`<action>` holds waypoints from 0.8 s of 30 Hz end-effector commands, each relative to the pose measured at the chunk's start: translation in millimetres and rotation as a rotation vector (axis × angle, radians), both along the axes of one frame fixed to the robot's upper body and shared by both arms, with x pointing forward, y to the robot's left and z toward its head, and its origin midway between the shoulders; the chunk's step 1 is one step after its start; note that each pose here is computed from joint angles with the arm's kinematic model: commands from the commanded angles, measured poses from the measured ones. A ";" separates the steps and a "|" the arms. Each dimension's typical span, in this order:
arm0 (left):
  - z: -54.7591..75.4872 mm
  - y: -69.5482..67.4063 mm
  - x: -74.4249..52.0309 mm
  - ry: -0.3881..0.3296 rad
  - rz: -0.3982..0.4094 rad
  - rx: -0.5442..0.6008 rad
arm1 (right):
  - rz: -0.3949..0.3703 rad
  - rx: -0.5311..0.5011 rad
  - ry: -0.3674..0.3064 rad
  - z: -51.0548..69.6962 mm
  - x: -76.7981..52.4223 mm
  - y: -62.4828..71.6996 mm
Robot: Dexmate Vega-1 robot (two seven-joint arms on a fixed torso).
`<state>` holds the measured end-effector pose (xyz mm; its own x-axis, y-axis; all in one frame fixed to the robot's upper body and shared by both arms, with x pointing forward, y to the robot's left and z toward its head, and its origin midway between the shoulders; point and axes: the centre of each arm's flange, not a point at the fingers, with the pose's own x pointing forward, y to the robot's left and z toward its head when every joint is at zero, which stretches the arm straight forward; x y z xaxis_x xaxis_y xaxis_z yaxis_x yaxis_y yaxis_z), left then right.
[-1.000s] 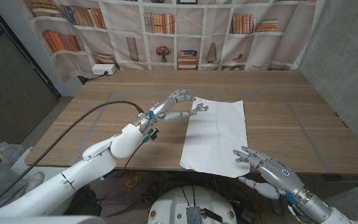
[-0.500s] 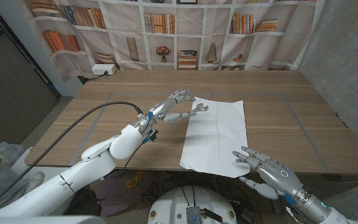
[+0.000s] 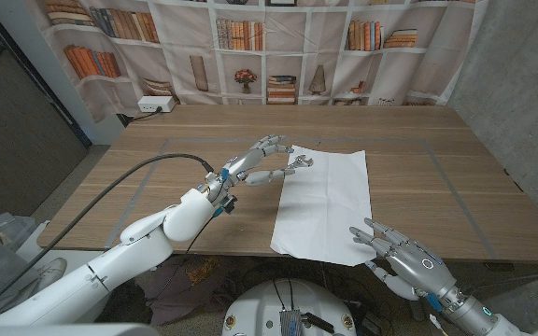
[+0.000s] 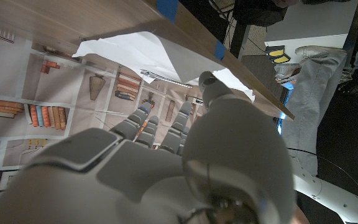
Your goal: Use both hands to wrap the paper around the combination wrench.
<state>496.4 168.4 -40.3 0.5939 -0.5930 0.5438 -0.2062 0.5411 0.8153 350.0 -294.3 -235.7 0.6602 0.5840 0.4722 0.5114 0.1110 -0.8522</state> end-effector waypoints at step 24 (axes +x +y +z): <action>-4.8 -2.7 -8.3 -0.007 -0.006 0.000 | -0.028 -0.038 0.012 -5.5 -1.8 -6.2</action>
